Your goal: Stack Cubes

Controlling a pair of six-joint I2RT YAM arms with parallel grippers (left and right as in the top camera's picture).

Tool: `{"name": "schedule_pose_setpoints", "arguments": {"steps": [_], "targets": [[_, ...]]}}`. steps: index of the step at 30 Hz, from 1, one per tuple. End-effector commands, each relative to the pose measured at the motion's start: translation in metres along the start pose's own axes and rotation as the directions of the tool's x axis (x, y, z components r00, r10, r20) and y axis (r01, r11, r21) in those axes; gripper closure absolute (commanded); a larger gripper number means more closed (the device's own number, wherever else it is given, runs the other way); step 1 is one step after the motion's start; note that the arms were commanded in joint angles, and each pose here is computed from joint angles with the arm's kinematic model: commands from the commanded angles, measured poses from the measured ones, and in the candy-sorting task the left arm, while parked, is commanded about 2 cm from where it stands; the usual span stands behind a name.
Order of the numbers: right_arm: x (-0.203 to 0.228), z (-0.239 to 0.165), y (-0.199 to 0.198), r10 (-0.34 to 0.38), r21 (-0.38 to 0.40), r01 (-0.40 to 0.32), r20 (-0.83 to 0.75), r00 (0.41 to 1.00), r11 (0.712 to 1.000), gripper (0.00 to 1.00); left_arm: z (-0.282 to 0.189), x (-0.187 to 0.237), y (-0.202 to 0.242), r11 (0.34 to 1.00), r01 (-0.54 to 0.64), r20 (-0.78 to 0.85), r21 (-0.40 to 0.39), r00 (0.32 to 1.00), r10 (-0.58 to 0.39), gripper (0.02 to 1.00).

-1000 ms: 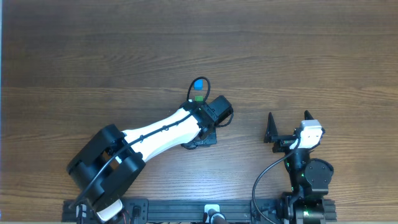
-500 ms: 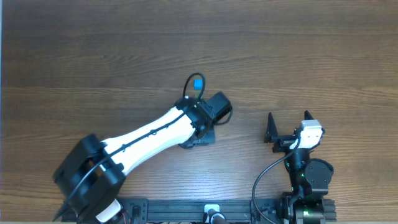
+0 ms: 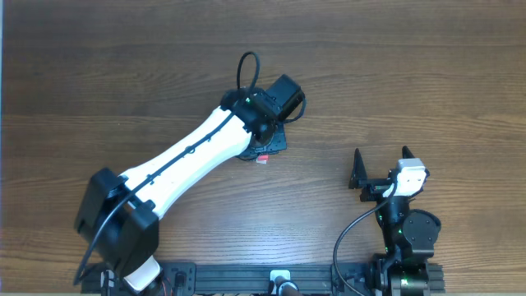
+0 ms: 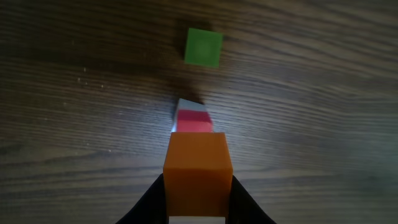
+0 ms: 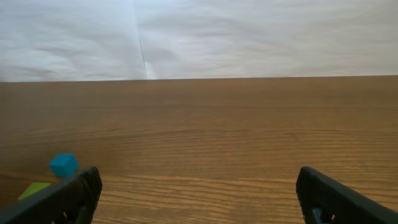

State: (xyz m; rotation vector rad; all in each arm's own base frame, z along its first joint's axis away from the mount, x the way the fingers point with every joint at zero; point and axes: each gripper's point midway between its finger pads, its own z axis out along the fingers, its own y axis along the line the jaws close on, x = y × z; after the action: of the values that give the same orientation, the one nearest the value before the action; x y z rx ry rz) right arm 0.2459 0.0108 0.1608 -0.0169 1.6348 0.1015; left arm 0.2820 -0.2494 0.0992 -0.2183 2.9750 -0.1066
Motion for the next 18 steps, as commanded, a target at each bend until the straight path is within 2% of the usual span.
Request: {"name": "schedule_pose_setpoints", "arguments": {"steps": [1, 18], "targets": [[0.002, 0.0, 0.002, 0.002, -0.011, -0.002, -0.003, 1.0, 1.0, 0.007, 0.015, 0.002, -0.001, 0.999, -0.027, -0.037, -0.021, 0.999, 0.026, 0.978], [0.002, 0.0, 0.002, 0.002, -0.011, -0.002, -0.003, 1.0, 1.0, 0.007, 0.034, 0.009, -0.008, 0.998, -0.06, -0.085, -0.017, 0.995, 0.058, 0.976]]}}
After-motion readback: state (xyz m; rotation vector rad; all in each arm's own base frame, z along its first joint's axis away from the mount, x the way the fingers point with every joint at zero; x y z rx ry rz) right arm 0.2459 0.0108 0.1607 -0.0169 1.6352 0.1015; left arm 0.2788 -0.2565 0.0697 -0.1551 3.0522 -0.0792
